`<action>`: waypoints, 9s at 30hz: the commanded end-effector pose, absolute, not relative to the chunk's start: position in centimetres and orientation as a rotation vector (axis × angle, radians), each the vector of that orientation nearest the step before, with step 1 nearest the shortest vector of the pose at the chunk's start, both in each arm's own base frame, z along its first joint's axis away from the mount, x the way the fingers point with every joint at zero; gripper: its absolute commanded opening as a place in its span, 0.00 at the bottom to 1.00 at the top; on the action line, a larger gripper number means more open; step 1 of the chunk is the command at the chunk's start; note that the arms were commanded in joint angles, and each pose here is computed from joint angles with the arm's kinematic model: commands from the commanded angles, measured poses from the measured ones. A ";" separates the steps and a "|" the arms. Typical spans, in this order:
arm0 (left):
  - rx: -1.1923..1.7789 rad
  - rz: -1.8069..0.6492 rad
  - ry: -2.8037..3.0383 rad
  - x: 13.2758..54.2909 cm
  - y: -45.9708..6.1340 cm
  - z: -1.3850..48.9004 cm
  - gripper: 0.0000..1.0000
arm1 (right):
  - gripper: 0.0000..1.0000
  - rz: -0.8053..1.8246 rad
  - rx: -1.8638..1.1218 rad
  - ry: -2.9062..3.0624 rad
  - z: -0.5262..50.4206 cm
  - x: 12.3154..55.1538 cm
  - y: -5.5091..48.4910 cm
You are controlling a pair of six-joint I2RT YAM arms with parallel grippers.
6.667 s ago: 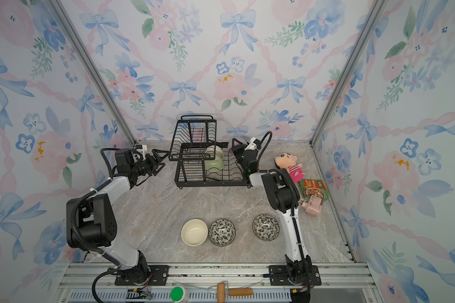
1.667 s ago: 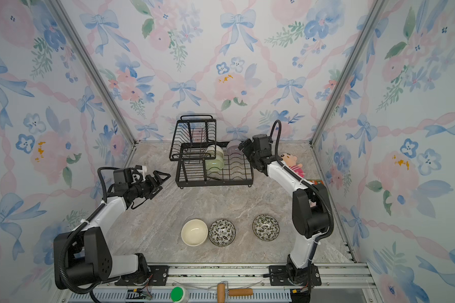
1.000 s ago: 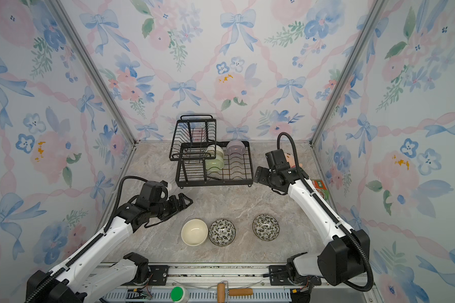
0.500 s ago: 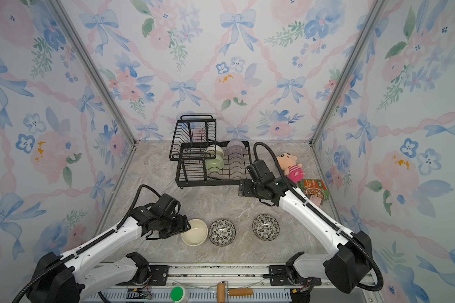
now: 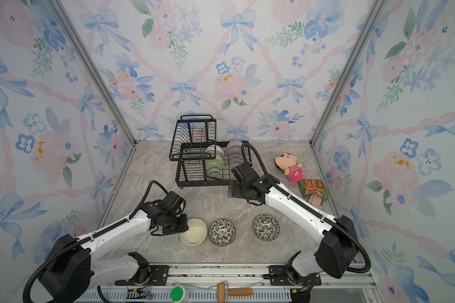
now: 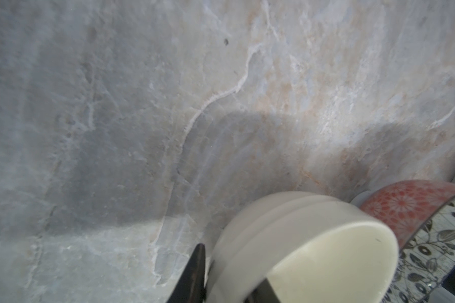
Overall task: Load bowls into a dish rack
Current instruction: Pick up the bowl from the bottom-center of the table, then place the bowl in the dish rack.
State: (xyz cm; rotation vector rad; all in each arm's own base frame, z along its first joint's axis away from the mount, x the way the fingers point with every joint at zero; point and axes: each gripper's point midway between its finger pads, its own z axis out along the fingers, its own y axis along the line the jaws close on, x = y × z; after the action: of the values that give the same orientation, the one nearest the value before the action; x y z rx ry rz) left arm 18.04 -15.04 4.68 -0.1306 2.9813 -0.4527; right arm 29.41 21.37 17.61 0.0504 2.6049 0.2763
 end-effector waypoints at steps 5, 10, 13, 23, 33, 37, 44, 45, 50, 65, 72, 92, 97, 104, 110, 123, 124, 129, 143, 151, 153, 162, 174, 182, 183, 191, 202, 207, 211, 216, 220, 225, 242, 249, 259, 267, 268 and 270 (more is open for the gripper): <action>-0.084 -0.513 2.922 20.4 -15.8 6.3 0.06 | 0.96 0.246 0.189 2.600 17.9 30.1 20.7; -0.118 -0.540 2.847 23.2 -15.6 8.3 0.00 | 0.96 0.301 0.331 2.592 18.1 31.3 21.1; -0.142 -0.541 2.800 24.5 -15.8 9.2 0.00 | 0.96 0.396 0.445 2.615 17.6 31.8 21.4; -0.364 -0.538 2.554 28.2 -19.6 13.4 0.00 | 0.96 0.733 0.901 2.595 18.9 34.1 18.4; -0.284 -0.606 2.268 30.3 -26.6 17.2 0.00 | 0.96 0.865 1.226 2.451 20.6 35.8 13.8; -0.236 -0.619 2.173 31.0 -29.1 18.7 0.00 | 0.96 0.927 1.348 2.346 21.8 36.0 12.7; -0.128 -0.657 2.059 32.3 -33.6 19.5 0.00 | 0.96 1.030 1.527 2.146 24.5 35.3 11.6; -0.112 -0.664 2.044 32.6 -34.2 19.6 0.00 | 0.96 1.054 1.555 2.111 24.9 35.2 11.5; -0.052 -0.681 1.980 33.9 -37.0 20.8 0.00 | 0.96 1.137 1.657 1.934 26.3 34.5 10.5; -0.009 -0.588 1.902 35.9 -39.5 22.3 0.00 | 0.96 1.203 1.741 1.771 28.6 32.1 10.7; -0.005 -0.574 1.879 36.0 -39.8 23.3 0.00 | 0.96 1.206 1.681 1.759 29.5 33.4 13.5; -0.059 -0.543 1.815 35.4 -37.1 26.9 0.00 | 0.56 1.203 1.610 1.541 30.4 38.8 16.0; -0.064 -0.521 1.808 35.3 -36.5 27.4 0.00 | 0.42 1.209 1.593 1.519 30.8 39.3 16.2; -0.071 -0.505 1.796 35.2 -35.8 28.1 0.00 | 0.23 1.245 1.581 1.495 31.0 40.0 16.6; -0.070 -0.496 1.800 35.0 -35.5 28.3 0.00 | 0.09 1.293 1.569 1.499 31.3 40.2 17.4; -0.127 -0.456 1.818 34.5 -33.4 27.8 0.31 | 0.00 1.410 1.464 1.454 33.6 41.5 18.5; -0.129 -0.446 1.825 34.5 -33.2 27.6 0.34 | 0.00 1.425 1.454 1.446 33.9 41.5 18.6; -0.147 -0.423 1.850 34.1 -31.8 27.0 0.47 | 0.00 1.460 1.400 1.394 35.0 41.9 17.9; 0.011 -0.379 1.952 31.5 -27.5 26.7 0.98 | 0.00 1.515 1.127 1.257 36.8 41.8 15.5; 0.148 -0.359 1.927 30.9 -25.4 28.6 0.98 | 0.00 1.449 0.878 1.342 36.1 41.1 16.7; 0.154 -0.355 1.923 31.3 -25.1 28.9 0.98 | 0.00 1.455 0.859 1.312 35.6 41.1 16.5; 0.136 -0.414 1.942 32.8 -26.6 29.0 0.98 | 0.00 1.473 0.665 1.227 33.4 44.1 16.5; 0.258 -0.435 1.966 33.8 -28.3 29.1 0.98 | 0.00 1.521 0.703 1.188 29.3 50.0 19.9; 0.213 -0.477 2.031 34.7 -25.4 27.3 0.98 | 0.00 1.499 0.739 1.235 27.3 52.7 22.7; 0.214 -0.479 2.032 34.8 -25.2 27.2 0.98 | 0.00 1.498 0.746 1.238 27.0 53.0 23.0; 0.217 -0.502 2.044 34.9 -24.3 27.0 0.98 | 0.00 1.483 0.779 1.260 24.3 54.1 24.4; 0.230 -0.499 2.039 35.9 -23.6 27.3 0.98 | 0.00 1.446 0.846 1.291 21.8 56.0 25.2; 0.228 -0.485 2.035 36.0 -23.0 27.3 0.98 | 0.00 1.440 0.893 1.288 20.7 56.6 25.1; 0.222 -0.479 2.038 36.1 -22.7 27.2 0.98 | 0.00 1.432 0.887 1.304 20.1 56.9 25.5; 0.216 -0.472 2.039 36.2 -22.3 27.1 0.98 | 0.00 1.419 0.861 1.323 19.1 57.0 25.7; 0.214 -0.467 2.038 36.2 -22.1 27.1 0.98 | 0.00 1.425 0.836 1.334 18.5 57.0 26.0; 0.214 -0.462 2.037 36.3 -21.9 27.1 0.98 | 0.00 1.445 0.780 1.386 18.2 57.2 27.2; 0.202 -0.449 2.039 36.6 -21.4 27.0 0.98 | 0.01 1.406 0.804 1.492 15.4 56.8 26.4; 0.200 -0.463 2.039 36.6 -21.6 27.0 0.98 | 0.06 1.401 0.833 1.493 14.8 56.5 25.5; 0.192 -0.474 2.044 36.5 -21.6 26.8 0.98 | 0.17 1.407 0.874 1.490 14.6 56.3 24.8; 0.185 -0.480 2.044 36.4 -21.5 26.8 0.98 | 0.25 1.401 0.946 1.479 14.3 56.5 24.1; 0.184 -0.481 2.045 36.3 -21.5 26.8 0.98 | 0.25 1.397 0.948 1.476 14.3 56.5 24.0; 0.180 -0.483 2.043 36.3 -21.5 26.8 0.98 | 0.26 1.388 0.951 1.479 14.5 56.5 23.9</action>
State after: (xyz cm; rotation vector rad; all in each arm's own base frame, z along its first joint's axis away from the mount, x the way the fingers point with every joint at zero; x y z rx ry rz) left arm 36.65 -21.84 26.01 0.1927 2.0647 -0.4594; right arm 56.54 24.86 13.34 0.9264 1.5005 1.4080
